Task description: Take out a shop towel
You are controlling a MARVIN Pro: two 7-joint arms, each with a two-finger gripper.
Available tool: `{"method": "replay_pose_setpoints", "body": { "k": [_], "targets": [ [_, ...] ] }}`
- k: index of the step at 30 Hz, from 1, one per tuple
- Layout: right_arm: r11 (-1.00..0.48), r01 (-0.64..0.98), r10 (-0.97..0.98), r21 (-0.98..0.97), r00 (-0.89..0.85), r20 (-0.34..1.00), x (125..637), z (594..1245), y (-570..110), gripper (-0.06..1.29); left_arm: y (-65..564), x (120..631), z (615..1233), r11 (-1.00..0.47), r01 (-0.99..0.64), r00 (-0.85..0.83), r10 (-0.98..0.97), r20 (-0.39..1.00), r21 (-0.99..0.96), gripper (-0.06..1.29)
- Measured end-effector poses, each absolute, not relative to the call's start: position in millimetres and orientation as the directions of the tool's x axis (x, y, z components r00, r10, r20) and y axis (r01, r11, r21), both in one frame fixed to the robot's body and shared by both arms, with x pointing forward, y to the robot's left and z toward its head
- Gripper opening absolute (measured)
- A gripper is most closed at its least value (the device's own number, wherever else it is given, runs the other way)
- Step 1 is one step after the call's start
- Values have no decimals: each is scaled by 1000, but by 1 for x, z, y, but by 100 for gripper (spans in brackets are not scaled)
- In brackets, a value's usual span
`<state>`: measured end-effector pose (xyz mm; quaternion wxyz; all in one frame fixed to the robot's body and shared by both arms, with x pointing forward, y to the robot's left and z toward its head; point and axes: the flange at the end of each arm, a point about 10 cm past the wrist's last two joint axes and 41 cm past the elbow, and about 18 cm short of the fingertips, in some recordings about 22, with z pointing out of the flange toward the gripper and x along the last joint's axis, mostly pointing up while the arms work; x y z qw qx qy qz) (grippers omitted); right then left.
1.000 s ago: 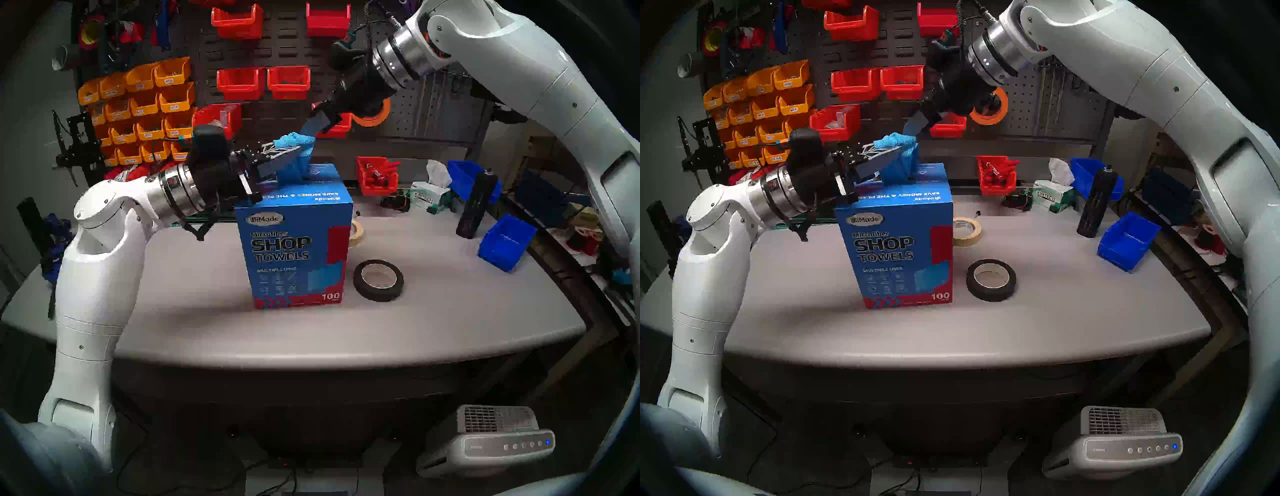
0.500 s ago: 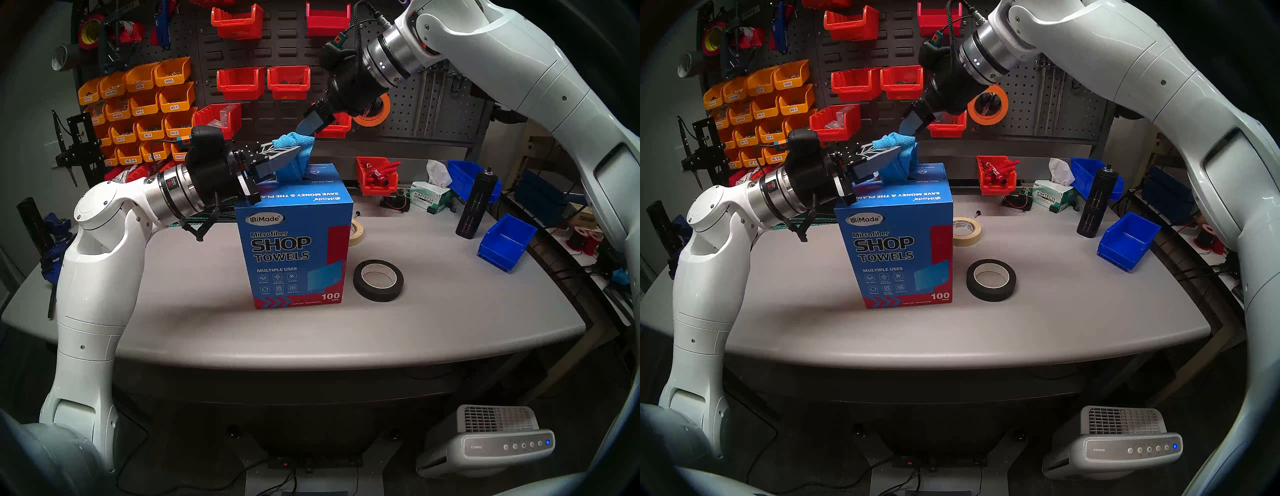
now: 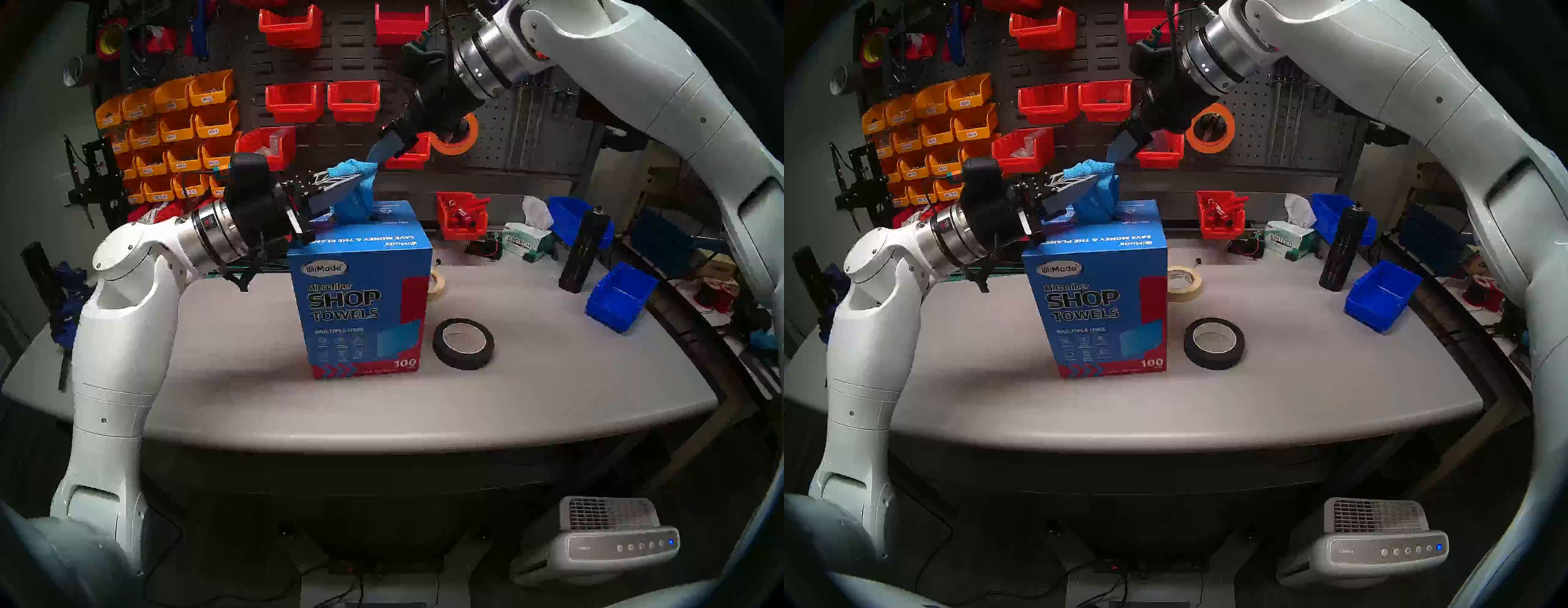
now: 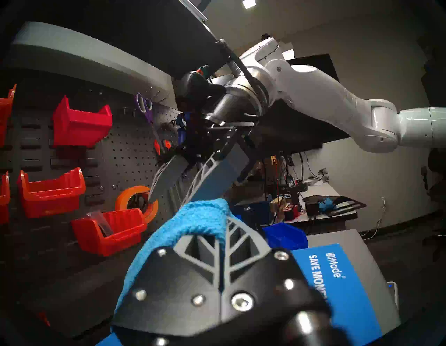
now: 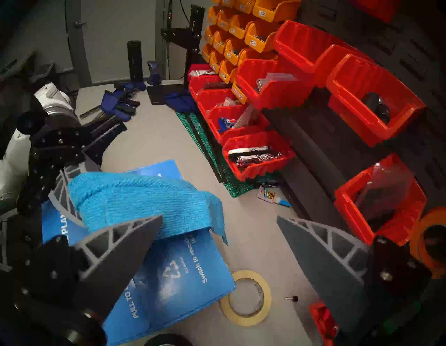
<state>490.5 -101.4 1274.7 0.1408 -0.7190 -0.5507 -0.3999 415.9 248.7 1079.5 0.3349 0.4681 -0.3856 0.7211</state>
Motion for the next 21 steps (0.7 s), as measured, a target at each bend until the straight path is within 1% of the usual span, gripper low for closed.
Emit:
{"method": "replay_pose_setpoints", "body": {
  "k": [14, 21],
  "targets": [
    [-371, 885, 679, 280, 53, 732, 481, 1273, -121, 124, 249, 423, 1087, -485, -856, -296, 181, 938, -177, -2],
    [-372, 888, 659, 271, 47, 751, 482, 1257, -119, 124, 249, 423, 1090, -480, -862, -284, 195, 939, -160, -2]
  ]
}}
